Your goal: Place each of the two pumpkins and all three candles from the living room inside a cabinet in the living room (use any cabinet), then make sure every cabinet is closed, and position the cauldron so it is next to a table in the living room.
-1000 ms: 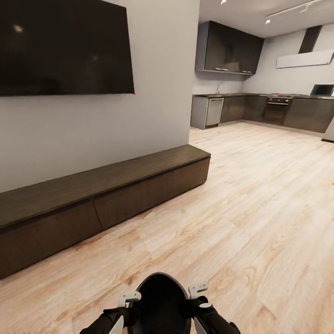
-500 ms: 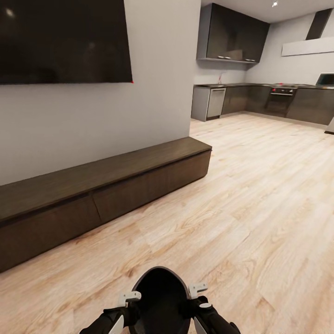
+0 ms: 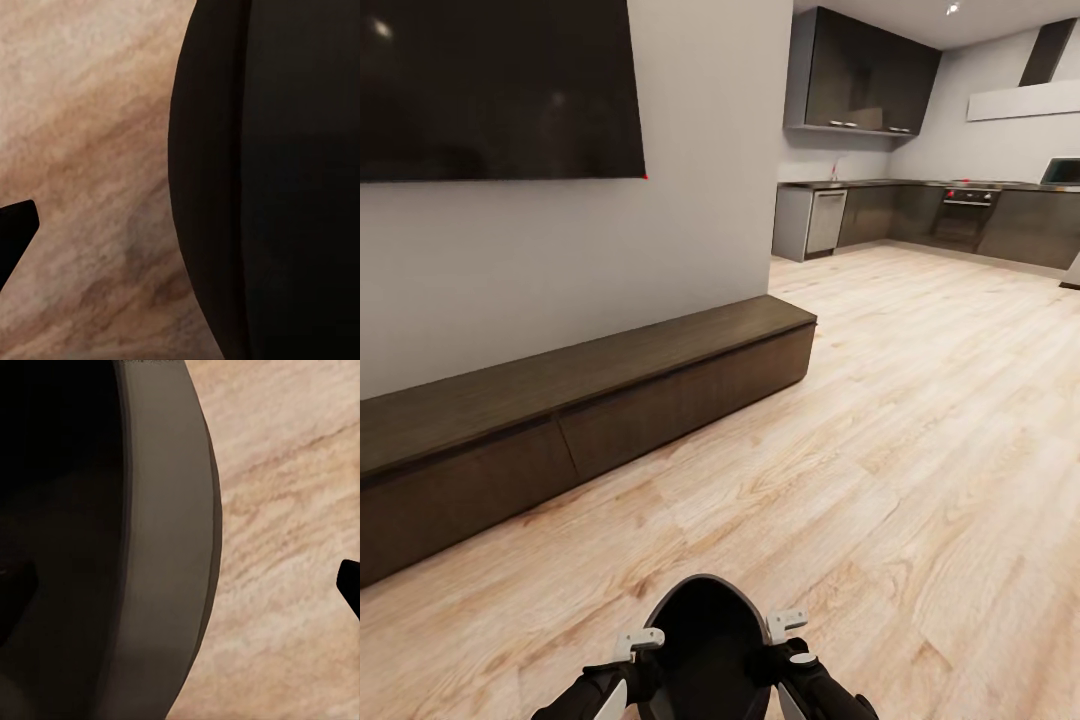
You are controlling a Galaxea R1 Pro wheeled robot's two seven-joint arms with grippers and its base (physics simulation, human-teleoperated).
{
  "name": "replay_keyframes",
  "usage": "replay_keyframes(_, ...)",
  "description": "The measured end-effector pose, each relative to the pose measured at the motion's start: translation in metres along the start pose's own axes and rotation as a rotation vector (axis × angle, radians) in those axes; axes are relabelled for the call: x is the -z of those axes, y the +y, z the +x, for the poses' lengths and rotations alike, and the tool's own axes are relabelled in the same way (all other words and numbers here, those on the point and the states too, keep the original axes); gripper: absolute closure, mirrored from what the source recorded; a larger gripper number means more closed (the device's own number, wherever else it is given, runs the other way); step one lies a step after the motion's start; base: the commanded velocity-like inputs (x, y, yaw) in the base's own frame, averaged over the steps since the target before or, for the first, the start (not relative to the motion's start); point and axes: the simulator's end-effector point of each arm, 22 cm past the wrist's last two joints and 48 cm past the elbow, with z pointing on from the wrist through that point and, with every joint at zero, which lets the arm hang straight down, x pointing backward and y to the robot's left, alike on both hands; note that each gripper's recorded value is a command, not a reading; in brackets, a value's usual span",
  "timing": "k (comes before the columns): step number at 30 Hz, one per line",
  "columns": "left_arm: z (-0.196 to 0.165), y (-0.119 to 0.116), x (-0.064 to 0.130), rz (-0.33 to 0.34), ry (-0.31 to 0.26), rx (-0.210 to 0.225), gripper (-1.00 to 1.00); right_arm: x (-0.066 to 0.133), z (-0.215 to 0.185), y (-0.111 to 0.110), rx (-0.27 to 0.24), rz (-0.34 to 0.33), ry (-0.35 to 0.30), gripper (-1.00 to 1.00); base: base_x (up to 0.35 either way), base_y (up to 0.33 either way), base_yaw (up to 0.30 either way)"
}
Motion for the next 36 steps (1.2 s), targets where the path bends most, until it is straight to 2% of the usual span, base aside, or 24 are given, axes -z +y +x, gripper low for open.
replay_keyframes(20, 0.0, -0.001, 0.0, 0.003, 0.0, -0.003, -1.0, 0.0, 0.0, 0.0, 0.0, 0.0, 0.0, -1.0, 0.0, 0.0, 0.0)
replay_keyframes(21, 0.0, -0.001, 0.0, 0.004, 0.0, -0.004, 1.0, 0.0, 0.0, 0.0, 0.0, 0.0, 0.0, -1.0, 0.0, 0.0, 0.0)
replay_keyframes(25, 0.001, 0.0, 0.0, 0.004, 0.002, -0.01, 1.0, 0.0, 0.0, 0.0, 0.0, 0.0, 0.001, -1.0, 0.0, 0.0, 0.0)
replay_keyframes(26, 0.0, 0.001, 0.0, 0.001, 0.0, -0.013, 1.0, 0.0, 0.0, 0.0, 0.0, 0.0, 0.0, 1.0, 0.0, 0.0, 0.0)
replay_keyframes(30, -0.004, 0.001, 0.0, 0.0, -0.008, -0.013, 1.0, 0.0, 0.0, 0.001, -0.003, -0.003, 0.0, 1.0, 0.0, 0.0, 0.0)
replay_keyframes(34, -0.004, 0.004, 0.0, -0.01, -0.008, -0.022, 1.0, 0.0, 0.0, -0.01, 0.009, 0.041, -0.001, 1.0, 0.0, 0.0, 0.0)
replay_keyframes(36, -0.004, 0.004, 0.0, -0.009, -0.008, -0.022, 1.0, 0.0, 0.0, -0.011, 0.009, 0.042, -0.001, 1.0, 0.0, 0.0, 0.0)
